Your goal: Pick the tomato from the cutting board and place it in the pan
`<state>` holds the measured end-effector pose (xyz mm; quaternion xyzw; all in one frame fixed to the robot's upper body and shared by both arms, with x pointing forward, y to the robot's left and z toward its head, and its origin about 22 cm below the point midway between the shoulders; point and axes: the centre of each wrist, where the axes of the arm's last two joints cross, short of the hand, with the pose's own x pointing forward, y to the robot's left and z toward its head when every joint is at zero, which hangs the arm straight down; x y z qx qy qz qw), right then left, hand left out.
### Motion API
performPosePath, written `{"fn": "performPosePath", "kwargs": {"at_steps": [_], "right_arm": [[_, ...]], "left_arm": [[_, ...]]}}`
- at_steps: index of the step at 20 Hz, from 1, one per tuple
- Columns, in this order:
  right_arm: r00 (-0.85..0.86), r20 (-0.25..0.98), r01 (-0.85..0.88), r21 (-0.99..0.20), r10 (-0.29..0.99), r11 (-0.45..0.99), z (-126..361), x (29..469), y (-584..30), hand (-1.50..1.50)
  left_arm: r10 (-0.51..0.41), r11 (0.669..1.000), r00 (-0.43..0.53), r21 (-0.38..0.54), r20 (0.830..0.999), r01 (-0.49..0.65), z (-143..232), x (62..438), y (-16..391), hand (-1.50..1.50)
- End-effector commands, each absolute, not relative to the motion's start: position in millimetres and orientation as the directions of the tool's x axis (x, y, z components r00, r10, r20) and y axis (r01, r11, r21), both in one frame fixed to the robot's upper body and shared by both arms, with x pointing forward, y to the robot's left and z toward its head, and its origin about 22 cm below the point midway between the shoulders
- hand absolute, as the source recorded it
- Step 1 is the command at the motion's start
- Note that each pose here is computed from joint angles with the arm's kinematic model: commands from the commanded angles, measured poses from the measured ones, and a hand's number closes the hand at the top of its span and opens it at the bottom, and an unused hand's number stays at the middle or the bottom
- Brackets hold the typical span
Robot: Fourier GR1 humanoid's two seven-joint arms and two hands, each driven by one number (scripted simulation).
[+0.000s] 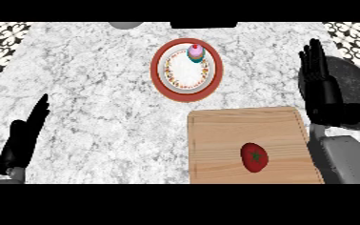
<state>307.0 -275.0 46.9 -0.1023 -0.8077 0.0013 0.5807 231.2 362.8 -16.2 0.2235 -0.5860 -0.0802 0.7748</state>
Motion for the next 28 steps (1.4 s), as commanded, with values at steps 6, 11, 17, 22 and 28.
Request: {"fn": "performPosePath", "kwargs": {"at_steps": [6, 11, 17, 22, 28], "right_arm": [[-0.356, 0.902, -0.646, -0.049, -0.245, 0.761, 93.0, 316.5, -196.9, 1.50], [-0.519, 0.850, -0.527, -0.401, 0.090, 0.749, 76.3, 279.2, -339.5, 1.50], [-0.592, 0.763, -0.449, -0.578, 0.257, 0.681, 92.2, 273.4, -424.0, -1.50], [-0.681, 0.662, -0.436, -0.711, 0.315, 0.552, 119.2, 294.3, -404.0, -1.50], [-0.736, 0.496, -0.400, -0.867, 0.460, 0.297, 153.9, 300.0, -355.0, -1.50]], "left_arm": [[-0.149, 0.984, 0.005, 0.149, 0.989, -0.096, 32.7, 283.1, 291.3, 0.00], [-0.037, 0.993, 0.048, 0.042, 0.998, -0.109, 38.2, 278.4, 280.8, 0.00], [-0.024, 0.997, 0.053, 0.028, 0.998, -0.073, 59.1, 284.8, 272.8, 0.00], [-0.043, 0.995, 0.052, 0.047, 0.998, -0.091, 46.2, 282.2, 273.8, 0.00], [-0.044, 0.995, 0.050, 0.048, 0.998, -0.084, 57.1, 285.2, 270.4, 0.00]]}}
